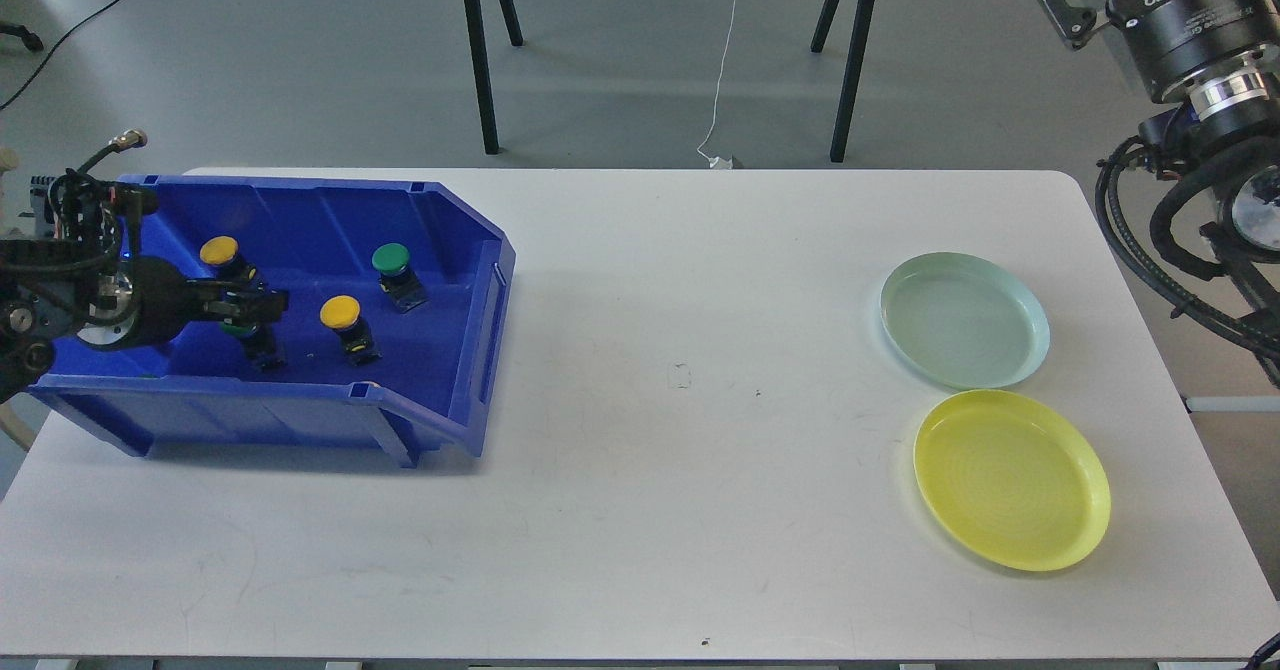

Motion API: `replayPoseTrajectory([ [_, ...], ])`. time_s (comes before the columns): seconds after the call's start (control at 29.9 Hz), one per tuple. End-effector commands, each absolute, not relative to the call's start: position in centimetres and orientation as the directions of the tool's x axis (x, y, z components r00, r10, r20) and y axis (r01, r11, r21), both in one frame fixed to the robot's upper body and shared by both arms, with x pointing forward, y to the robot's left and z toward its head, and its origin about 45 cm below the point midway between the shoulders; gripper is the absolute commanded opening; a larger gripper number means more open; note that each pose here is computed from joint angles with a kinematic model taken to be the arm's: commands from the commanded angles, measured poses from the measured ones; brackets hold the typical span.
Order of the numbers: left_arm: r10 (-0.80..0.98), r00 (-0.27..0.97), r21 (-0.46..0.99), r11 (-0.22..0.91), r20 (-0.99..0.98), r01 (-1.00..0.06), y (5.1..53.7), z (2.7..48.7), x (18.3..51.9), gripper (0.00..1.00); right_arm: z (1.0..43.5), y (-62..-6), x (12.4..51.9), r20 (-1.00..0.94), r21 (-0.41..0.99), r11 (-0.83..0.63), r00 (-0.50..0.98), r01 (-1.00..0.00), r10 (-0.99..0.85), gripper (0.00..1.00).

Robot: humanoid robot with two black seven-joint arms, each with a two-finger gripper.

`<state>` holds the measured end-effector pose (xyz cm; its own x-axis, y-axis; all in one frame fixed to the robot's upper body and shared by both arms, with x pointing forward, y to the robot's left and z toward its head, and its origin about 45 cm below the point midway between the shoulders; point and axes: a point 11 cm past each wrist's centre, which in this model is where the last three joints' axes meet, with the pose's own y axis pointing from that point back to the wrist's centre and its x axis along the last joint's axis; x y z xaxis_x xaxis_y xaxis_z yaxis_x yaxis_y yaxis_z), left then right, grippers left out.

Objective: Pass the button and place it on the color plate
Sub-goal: 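Grasp a green button inside the blue bin with the left hand, then lift the green button and carry it toward the right gripper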

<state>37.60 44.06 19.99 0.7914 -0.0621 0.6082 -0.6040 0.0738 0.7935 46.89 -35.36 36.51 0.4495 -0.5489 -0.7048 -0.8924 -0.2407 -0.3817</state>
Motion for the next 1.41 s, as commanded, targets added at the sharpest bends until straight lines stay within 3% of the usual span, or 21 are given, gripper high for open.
replayPoseTrajectory([
  [0.0,-0.053,0.798,0.799,0.050,0.601,-0.599,44.9,19.7,37.4,0.79,36.5,-35.3,46.9,-0.705,-0.380,-0.241,0.449,-0.893,-0.549,1.00],
  [0.33,-0.085,0.823,0.827,0.037,0.562,-0.561,45.1,18.4,36.5,0.75,36.4,-35.3,46.9,-0.706,-0.379,-0.242,0.448,-0.893,-0.549,1.00],
  [0.6,-0.082,0.819,0.823,0.042,0.568,-0.566,45.0,18.6,36.6,0.50,36.4,-35.3,46.9,-0.704,-0.378,-0.242,0.447,-0.894,-0.551,1.00],
  [0.77,-0.080,0.816,0.820,0.050,0.573,-0.571,44.9,18.7,36.8,0.40,36.3,-35.3,46.9,-0.694,-0.373,-0.249,0.447,-0.894,-0.565,1.00],
  [1.07,-0.075,0.804,0.807,0.073,0.590,-0.586,44.7,19.9,37.1,0.40,36.4,-35.2,47.0,-0.693,-0.377,-0.249,0.450,-0.892,-0.563,1.00],
  [1.37,-0.019,0.755,0.749,0.149,0.655,-0.646,45.4,26.5,35.6,0.40,36.5,-35.3,46.9,-0.693,-0.377,-0.249,0.450,-0.892,-0.564,1.00],
])
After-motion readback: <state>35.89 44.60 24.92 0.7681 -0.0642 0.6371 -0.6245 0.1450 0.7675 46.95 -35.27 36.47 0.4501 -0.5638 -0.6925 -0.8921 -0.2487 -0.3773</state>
